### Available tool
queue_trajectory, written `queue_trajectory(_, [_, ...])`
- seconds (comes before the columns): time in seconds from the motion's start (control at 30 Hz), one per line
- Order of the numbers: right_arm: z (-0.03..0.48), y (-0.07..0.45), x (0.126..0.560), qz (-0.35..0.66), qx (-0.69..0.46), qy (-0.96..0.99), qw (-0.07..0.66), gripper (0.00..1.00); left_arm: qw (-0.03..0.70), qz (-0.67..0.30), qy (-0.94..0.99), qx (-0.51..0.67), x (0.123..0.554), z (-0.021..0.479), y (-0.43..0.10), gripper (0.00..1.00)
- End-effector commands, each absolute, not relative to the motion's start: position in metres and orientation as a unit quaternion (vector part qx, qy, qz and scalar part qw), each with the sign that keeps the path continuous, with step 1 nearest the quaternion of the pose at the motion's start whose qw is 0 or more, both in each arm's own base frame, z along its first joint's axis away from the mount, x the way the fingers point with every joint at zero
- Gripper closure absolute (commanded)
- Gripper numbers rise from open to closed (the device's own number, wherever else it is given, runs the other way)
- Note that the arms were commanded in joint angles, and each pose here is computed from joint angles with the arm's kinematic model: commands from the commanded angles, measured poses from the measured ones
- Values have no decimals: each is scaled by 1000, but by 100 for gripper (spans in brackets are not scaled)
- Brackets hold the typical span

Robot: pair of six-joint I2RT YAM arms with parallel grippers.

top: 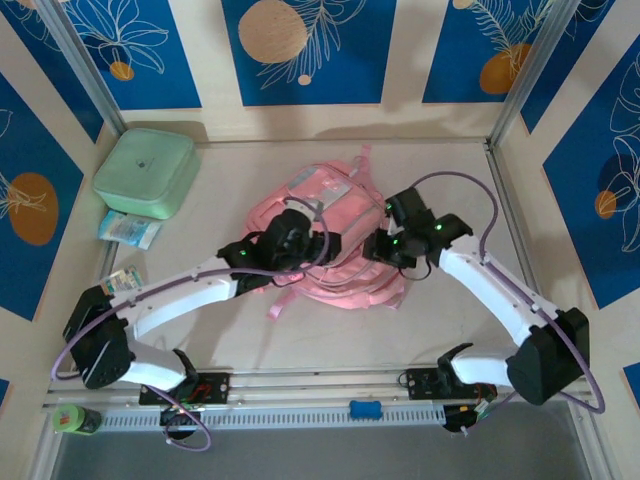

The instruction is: Pack books, pencil case, and school supplies into a backpack

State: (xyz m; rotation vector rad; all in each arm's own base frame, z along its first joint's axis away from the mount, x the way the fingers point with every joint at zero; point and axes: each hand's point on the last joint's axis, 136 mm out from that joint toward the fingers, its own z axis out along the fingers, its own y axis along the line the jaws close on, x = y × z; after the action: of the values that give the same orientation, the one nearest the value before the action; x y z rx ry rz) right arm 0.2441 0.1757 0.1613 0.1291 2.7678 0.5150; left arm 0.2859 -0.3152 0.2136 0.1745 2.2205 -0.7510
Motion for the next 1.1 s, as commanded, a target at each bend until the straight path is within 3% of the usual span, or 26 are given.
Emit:
queue_trajectory(0.0, [149, 176, 227, 106, 53, 976, 183, 53, 359, -316, 878, -2, 295, 186, -291, 50])
queue_trajectory(0.23, [139, 245, 226, 84, 15, 969, 232, 44, 354, -318, 876, -75, 307, 157, -268, 49])
queue_trajectory(0.6, [117, 286, 244, 99, 30, 962, 252, 49, 342, -341, 856, -185, 308, 127, -254, 44])
queue_trajectory(0.9, [102, 294, 256, 107, 34, 959, 262, 67, 327, -332, 854, -233, 308, 108, -266, 43])
queue_trajectory(1.07, [96, 276, 254, 62, 51, 961, 264, 79, 349, -291, 850, -268, 313, 96, -250, 52])
